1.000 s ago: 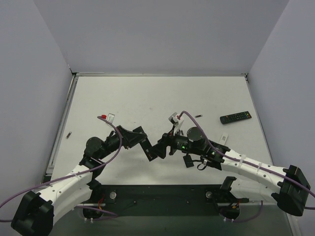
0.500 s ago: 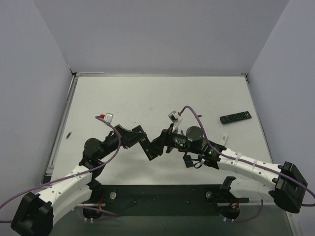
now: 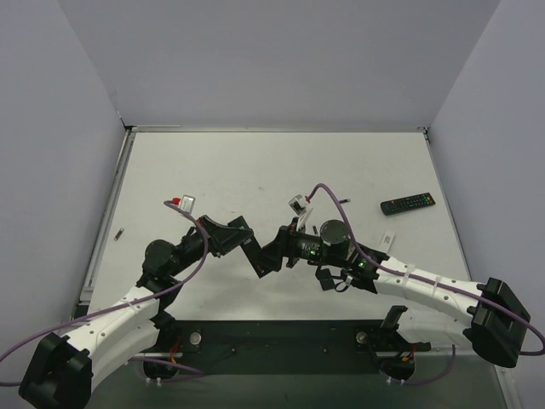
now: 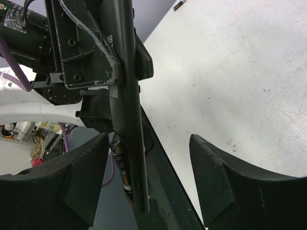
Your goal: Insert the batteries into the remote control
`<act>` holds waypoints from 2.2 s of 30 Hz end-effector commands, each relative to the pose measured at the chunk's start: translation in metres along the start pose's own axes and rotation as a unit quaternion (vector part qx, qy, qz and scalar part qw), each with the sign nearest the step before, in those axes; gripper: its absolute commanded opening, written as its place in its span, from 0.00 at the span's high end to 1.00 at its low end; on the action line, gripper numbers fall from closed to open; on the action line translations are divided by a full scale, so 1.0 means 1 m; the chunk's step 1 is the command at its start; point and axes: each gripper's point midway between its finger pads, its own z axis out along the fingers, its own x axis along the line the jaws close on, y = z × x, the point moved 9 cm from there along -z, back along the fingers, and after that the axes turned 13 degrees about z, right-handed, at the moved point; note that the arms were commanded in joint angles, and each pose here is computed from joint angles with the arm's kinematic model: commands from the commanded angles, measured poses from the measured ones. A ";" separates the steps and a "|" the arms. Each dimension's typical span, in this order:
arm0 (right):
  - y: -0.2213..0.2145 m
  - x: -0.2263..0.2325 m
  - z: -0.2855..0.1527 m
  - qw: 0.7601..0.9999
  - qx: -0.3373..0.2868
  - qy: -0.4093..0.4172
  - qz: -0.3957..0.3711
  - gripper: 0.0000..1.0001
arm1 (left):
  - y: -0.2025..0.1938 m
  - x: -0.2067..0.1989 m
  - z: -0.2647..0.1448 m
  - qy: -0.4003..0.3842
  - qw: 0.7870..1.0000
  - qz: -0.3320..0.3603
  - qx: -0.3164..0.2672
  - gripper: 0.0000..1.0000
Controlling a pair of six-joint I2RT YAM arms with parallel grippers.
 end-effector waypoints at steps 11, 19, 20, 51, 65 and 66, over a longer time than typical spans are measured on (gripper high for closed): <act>-0.006 -0.003 0.000 1.000 0.001 0.022 0.002 0.52 | 0.029 -0.035 0.008 -0.075 0.995 0.025 -0.058 1.00; -0.012 -0.005 0.002 0.999 0.026 0.038 0.002 0.56 | 0.032 -0.040 0.007 -0.092 0.993 0.029 -0.069 1.00; -0.011 -0.004 0.002 0.999 0.027 0.040 -0.001 0.55 | 0.032 -0.040 0.007 -0.091 0.993 0.028 -0.068 1.00; 0.025 0.047 -0.007 0.957 0.032 -0.251 -0.142 0.66 | -0.010 0.037 -0.009 0.115 0.992 0.023 -0.037 1.00; 0.017 0.037 0.019 0.961 0.066 -0.244 -0.110 0.72 | -0.007 0.030 -0.006 0.090 0.995 0.020 -0.036 1.00; 0.016 0.036 0.020 0.962 0.068 -0.241 -0.108 0.72 | -0.007 0.029 -0.006 0.089 0.995 0.019 -0.036 1.00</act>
